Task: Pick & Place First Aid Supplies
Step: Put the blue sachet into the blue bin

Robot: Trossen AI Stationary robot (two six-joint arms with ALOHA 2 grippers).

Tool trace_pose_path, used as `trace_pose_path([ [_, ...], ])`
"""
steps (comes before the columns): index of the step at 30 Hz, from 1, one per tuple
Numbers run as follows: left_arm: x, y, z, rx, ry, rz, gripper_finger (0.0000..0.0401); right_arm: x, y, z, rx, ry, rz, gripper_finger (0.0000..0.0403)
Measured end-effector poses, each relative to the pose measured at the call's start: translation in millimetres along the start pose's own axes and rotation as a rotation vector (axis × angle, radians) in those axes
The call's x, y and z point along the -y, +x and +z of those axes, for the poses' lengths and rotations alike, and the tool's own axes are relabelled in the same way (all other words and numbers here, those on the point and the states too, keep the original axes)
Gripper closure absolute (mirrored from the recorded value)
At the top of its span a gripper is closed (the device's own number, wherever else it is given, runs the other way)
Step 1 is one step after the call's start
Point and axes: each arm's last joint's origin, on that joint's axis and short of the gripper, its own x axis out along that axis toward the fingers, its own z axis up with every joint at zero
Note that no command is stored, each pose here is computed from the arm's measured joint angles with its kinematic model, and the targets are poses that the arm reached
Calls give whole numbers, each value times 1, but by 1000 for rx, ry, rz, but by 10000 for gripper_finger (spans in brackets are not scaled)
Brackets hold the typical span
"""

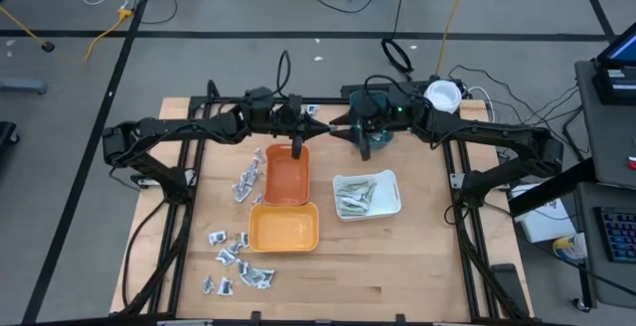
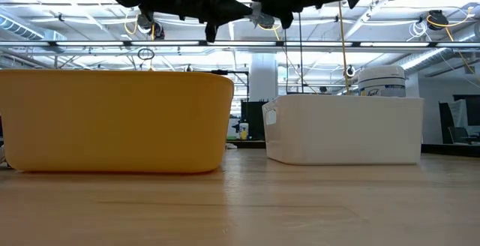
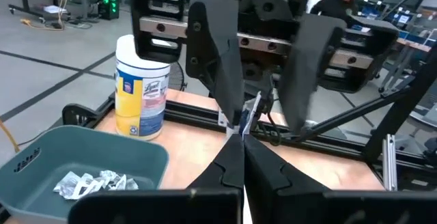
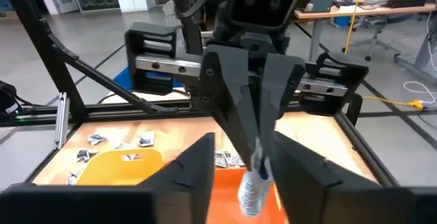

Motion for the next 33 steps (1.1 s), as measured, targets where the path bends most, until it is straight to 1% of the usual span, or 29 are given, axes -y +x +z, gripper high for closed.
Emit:
trace_pose_path([
  [6, 0, 0, 0, -2, -1, 0, 401, 0, 0, 0, 4, -1, 1, 383],
  [7, 0, 0, 0, -2, -1, 0, 401, 0, 0, 0, 3, -2, 2, 392],
  [11, 0, 0, 0, -1, 0, -10, 399, 0, 0, -1, -10, 3, 4, 399],
  [14, -2, -1, -2, -25, -27, 6, 381, 7, -3, -4, -40, 4, -17, 401],
  [18, -16, -6, -10, -102, -90, 110, 330, 27, -13, -10, -96, 26, -92, 402],
  [22, -32, -13, -13, -141, -93, 208, 264, 48, -26, -18, -167, 10, -160, 402],
  [26, -49, -23, -15, -175, -89, 268, 209, 71, -32, -34, -262, 22, -245, 402],
  [28, -55, -26, -15, -180, -98, 290, 189, 81, -37, -45, -345, 18, -305, 402],
  [30, -59, -29, -15, -180, -102, 304, 174, 90, -33, -52, -385, -19, -352, 402],
  [32, -62, -31, -14, -177, -100, 312, 164, 96, -31, -65, -457, -12, -370, 403],
  [33, -63, -32, -14, -176, -101, 318, 161, 98, -29, -72, -495, -11, -362, 403],
])
